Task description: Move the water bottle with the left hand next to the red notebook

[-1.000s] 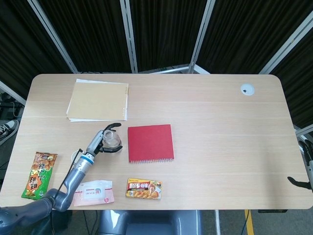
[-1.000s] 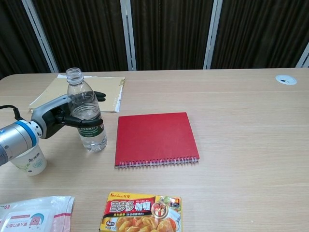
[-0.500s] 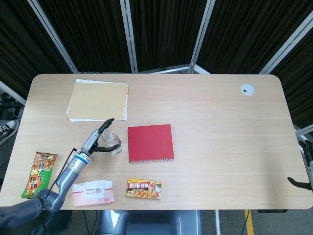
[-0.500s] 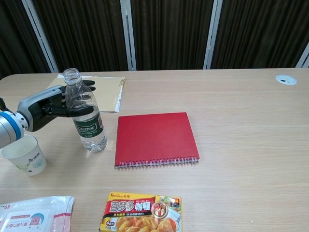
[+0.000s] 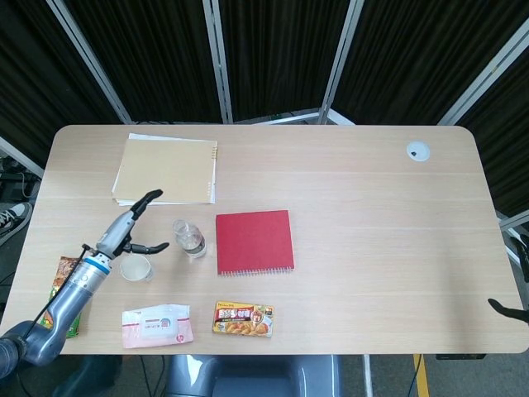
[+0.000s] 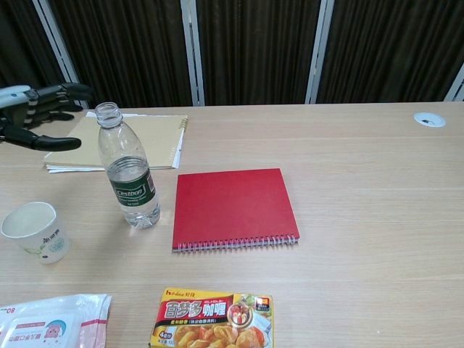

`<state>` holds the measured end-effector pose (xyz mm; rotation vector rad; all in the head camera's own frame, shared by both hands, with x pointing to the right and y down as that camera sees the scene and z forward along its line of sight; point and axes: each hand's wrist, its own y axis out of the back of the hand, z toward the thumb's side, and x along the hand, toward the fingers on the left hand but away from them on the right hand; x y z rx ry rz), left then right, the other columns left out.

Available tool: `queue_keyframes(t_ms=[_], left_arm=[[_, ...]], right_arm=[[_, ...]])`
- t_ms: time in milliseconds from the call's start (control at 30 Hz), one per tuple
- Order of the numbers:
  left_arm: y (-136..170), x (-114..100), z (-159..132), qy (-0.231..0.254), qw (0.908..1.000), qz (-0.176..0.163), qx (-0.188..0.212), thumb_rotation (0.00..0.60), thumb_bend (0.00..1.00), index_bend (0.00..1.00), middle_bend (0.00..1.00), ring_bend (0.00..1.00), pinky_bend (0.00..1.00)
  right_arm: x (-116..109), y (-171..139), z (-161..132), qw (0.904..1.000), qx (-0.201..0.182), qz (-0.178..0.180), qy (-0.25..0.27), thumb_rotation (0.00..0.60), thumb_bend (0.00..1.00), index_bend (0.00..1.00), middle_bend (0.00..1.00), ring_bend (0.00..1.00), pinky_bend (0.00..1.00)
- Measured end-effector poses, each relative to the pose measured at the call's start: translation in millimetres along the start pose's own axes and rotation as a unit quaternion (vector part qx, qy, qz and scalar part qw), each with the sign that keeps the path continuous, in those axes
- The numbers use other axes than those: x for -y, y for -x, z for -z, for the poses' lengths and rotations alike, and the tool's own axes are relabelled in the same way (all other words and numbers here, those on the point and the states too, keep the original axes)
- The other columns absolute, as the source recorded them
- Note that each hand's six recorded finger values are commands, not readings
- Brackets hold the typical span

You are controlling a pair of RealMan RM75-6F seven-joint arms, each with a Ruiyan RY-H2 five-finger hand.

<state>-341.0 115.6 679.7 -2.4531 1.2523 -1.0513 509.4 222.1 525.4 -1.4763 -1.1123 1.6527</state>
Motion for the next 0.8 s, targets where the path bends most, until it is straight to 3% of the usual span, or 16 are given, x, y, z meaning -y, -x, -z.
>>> queue_keyframes(t_ms=[133,300,400,467,600,800], left_arm=[[24,-30,-4,-0.094,0.9937,-0.061,0.011,0.483,0.19,0.00,0.00,0.00,0.00],[61,-58,-16,-0.136,0.9839,-0.116,0.011,0.489,0.16,0.00,0.00,0.00,0.00],[82,-67,-18,-0.168,0.9771,-0.131,-0.007,0.561,0.15,0.00,0.00,0.00,0.00],[98,-72,-21,-0.197,0.9698,-0.143,-0.021,0.599,0.15,0.00,0.00,0.00,0.00],[128,-76,-25,-0.252,0.9523,-0.164,-0.055,0.600,0.15,0.00,0.00,0.00,0.00],[164,-79,-33,-0.334,0.9170,-0.193,-0.103,0.600,0.15,0.00,0.00,0.00,0.00]], right_arm=[[-6,-3,-3,0.9999,-0.009,0.009,0.005,0.600,0.00,0.00,0.00,0.00,0.00],[-13,-6,-7,0.9995,-0.021,0.016,0.017,0.600,0.00,0.00,0.00,0.00,0.00],[-16,-7,-8,0.9991,-0.028,0.021,0.023,0.600,0.00,0.00,0.00,0.00,0.00],[-19,-8,-9,0.9989,-0.031,0.024,0.025,0.600,0.00,0.00,0.00,0.00,0.00],[-23,-9,-12,0.9984,-0.039,0.031,0.026,0.600,0.00,0.00,0.00,0.00,0.00],[-27,-10,-14,0.9979,-0.044,0.042,0.022,0.600,0.00,0.00,0.00,0.00,0.00]])
